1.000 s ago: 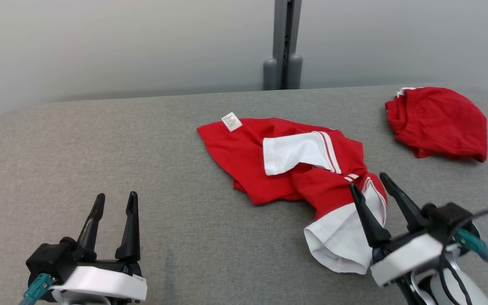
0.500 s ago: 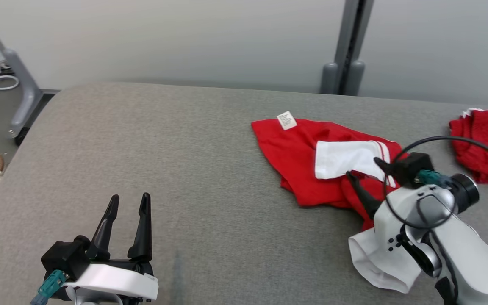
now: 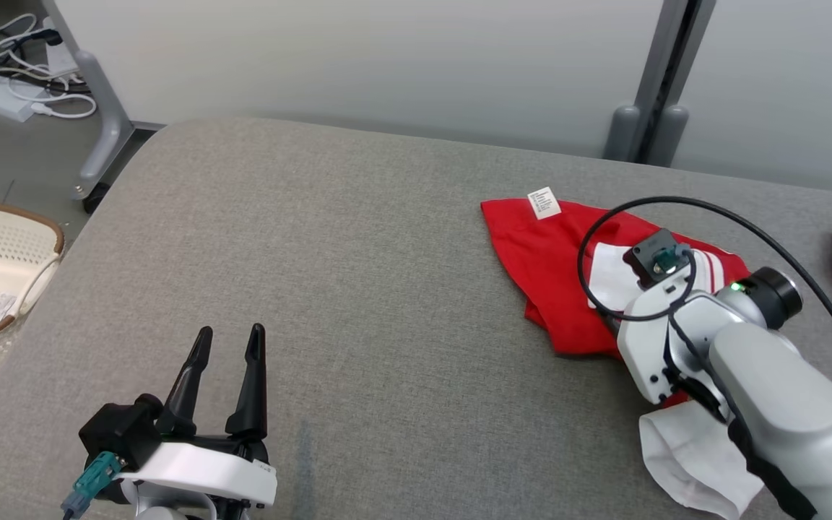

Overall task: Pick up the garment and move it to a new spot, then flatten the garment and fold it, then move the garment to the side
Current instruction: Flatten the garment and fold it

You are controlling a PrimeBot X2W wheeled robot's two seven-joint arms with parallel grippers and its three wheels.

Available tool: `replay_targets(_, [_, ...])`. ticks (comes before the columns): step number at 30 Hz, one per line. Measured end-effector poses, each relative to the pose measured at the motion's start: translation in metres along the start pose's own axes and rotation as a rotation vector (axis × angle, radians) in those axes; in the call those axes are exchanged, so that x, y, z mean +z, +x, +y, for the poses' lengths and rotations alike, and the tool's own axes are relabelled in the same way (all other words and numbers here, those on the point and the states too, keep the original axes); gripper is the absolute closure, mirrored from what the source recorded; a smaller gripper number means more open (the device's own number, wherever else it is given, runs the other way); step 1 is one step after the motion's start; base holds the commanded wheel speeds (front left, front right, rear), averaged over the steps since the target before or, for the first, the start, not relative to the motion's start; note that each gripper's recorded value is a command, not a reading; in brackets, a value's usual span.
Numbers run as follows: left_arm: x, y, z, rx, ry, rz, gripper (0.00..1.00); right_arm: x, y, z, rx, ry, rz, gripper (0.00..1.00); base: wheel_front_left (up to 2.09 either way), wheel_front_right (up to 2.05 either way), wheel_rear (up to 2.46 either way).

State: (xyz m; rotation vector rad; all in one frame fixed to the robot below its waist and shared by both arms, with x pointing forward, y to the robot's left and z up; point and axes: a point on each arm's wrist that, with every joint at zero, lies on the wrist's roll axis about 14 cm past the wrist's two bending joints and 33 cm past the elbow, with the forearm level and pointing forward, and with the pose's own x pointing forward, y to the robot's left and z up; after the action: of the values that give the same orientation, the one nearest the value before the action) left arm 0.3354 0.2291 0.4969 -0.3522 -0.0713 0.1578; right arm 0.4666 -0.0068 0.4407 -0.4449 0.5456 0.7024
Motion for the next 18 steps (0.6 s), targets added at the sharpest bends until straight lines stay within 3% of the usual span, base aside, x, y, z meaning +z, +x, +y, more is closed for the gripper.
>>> replay_targets(6, [-0.002, 0.000, 0.006, 0.017, 0.004, 0.007, 0.00, -0.003, 0.011, -0.011, -0.022, -0.013, 0.061, 0.00, 0.00, 0.00, 0.00])
replay_targets(9, [-0.004, 0.002, 0.006, 0.017, 0.003, 0.013, 0.00, -0.009, 0.014, -0.010, -0.020, -0.004, 0.086, 0.85, 0.00, 0.00, 0.00])
replay_targets(10, [-0.005, 0.002, 0.007, 0.017, 0.003, 0.016, 0.00, -0.011, 0.015, -0.010, -0.021, -0.004, 0.099, 1.00, 0.00, 0.00, 0.00])
replay_targets(18, [-0.008, 0.009, 0.003, 0.000, 0.010, 0.026, 0.00, -0.011, 0.015, -0.020, -0.038, 0.017, 0.077, 1.00, 0.00, 0.00, 0.00])
